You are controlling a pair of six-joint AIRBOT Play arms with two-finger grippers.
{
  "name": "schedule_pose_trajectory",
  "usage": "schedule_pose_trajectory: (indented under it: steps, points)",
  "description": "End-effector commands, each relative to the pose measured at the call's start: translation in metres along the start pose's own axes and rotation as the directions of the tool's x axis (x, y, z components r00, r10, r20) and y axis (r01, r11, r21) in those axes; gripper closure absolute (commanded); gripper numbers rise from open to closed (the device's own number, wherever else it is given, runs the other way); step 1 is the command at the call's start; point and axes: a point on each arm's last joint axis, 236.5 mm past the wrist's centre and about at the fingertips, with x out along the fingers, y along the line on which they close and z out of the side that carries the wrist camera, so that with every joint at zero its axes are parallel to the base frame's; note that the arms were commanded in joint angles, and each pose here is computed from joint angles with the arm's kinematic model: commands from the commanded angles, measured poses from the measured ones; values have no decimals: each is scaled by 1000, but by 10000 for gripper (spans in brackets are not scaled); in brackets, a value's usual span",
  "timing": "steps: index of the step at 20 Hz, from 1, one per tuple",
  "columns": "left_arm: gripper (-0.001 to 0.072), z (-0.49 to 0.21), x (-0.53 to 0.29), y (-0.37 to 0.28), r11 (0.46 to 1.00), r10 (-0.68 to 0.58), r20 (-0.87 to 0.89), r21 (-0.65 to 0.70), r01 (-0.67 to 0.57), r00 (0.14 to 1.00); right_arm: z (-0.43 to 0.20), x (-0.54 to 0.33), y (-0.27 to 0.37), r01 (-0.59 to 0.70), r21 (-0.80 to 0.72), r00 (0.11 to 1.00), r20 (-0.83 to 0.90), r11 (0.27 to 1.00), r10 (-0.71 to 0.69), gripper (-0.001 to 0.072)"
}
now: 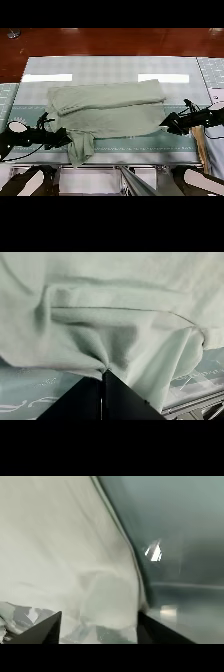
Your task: Fold the shirts.
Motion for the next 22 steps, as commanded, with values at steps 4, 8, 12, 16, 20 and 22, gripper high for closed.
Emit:
schedule_pose_trajectory:
  steps: [4, 8, 12, 16, 20, 22]
  points:
    - [680, 2, -2, -2, 1000, -2, 5, 26, 2, 1000, 13, 14, 21, -2, -124, 999, 40, 992, 7, 685]
    - [680, 32, -37, -23, 994, -42, 69, 104, 35, 997, 45, -23, 39, -14, -157, 992, 120, 987, 33, 685]
    - [680, 78, -74, -43, 991, -69, 228, 131, 40, 971, 84, -64, 62, -8, -200, 968, 246, 980, 58, 685]
    - [680, 128, -93, -69, 986, -102, 398, 164, 39, 912, 106, -75, 102, 6, -290, 941, 325, 957, 93, 685]
    - [680, 176, -109, -91, 985, -155, 461, 135, 104, 874, 133, -64, 124, 9, -325, 947, 307, 946, 97, 685]
    - [680, 194, -108, -94, 986, -152, 449, 125, 107, 881, 153, -61, 128, -4, -305, 946, 309, 952, 103, 685]
